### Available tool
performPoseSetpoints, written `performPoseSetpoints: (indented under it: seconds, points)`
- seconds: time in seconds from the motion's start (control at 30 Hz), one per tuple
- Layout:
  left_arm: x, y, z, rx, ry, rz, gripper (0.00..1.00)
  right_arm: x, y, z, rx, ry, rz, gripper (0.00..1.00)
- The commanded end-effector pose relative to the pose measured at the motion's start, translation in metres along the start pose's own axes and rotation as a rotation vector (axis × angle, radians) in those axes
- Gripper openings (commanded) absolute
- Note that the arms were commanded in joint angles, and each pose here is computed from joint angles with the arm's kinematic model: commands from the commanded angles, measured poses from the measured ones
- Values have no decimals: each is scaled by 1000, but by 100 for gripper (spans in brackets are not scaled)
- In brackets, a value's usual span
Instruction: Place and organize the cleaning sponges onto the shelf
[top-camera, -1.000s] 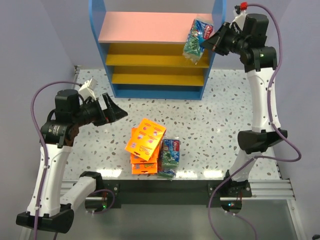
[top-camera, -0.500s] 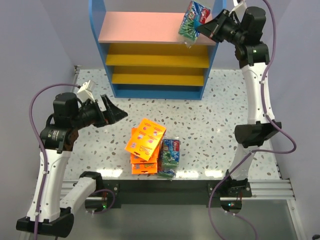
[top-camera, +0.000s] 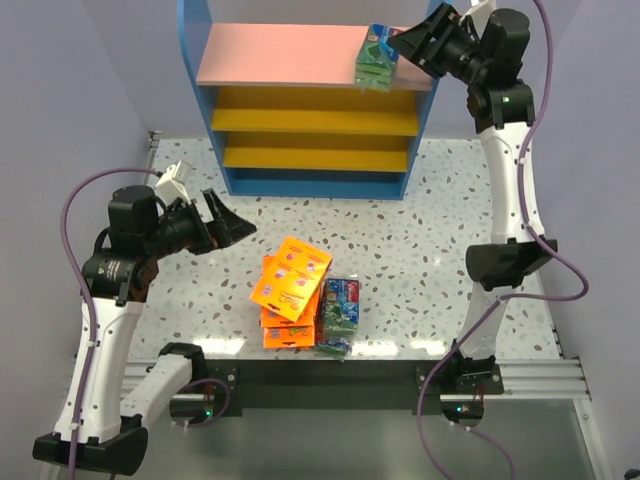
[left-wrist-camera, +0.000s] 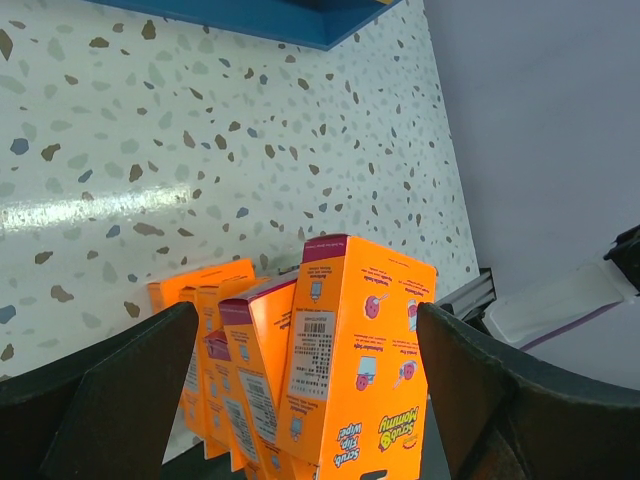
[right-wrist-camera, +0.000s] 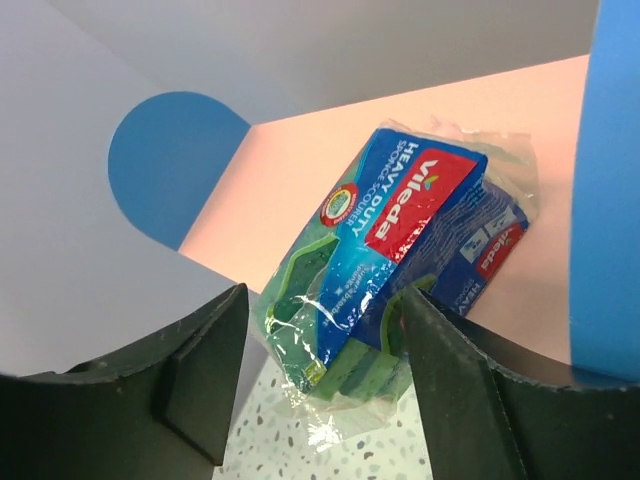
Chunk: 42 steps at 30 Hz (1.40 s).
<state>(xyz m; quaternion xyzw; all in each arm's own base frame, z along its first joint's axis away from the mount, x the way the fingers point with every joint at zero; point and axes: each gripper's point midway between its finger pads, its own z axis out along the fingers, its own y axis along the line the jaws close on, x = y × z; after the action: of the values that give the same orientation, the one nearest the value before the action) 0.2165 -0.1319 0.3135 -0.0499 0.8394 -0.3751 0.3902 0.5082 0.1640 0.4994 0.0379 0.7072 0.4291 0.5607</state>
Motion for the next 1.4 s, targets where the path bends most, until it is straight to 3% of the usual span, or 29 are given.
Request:
performPoseSetpoints:
  seconds: [0.0,0.13,0.27,0.3,0.4,0.43,0.67,0.77,1.03,1.37]
  points:
    - [-5,-10,-3,40,-28,20,96,-35,29,-16,-39,-122,-42,67]
    - [-7,-12,-4,44,-40,23,96,-62,55,-50,-14,-231,-71,76]
    - [-8,-12,-2,46,-40,21,96,-68,65,-76,29,-262,-89,75]
    - [-9,-12,-2,45,-38,17,96,-61,62,-76,36,-239,-84,69]
    - [-11,-12,0,46,-43,18,96,-32,66,-80,-1,-127,-79,22]
    - [-11,-11,0,44,-42,15,96,-22,66,-81,-7,-92,-88,0]
    - [-10,-7,5,40,-46,4,96,76,90,-57,-91,168,-138,0]
    - [-10,-7,4,38,-51,-3,96,94,90,-42,-74,184,-136,0]
    - [0,-2,-4,13,-50,-4,97,96,37,-8,133,119,-126,0]
    - [7,1,-11,-2,-57,0,97,64,8,9,216,33,-68,0]
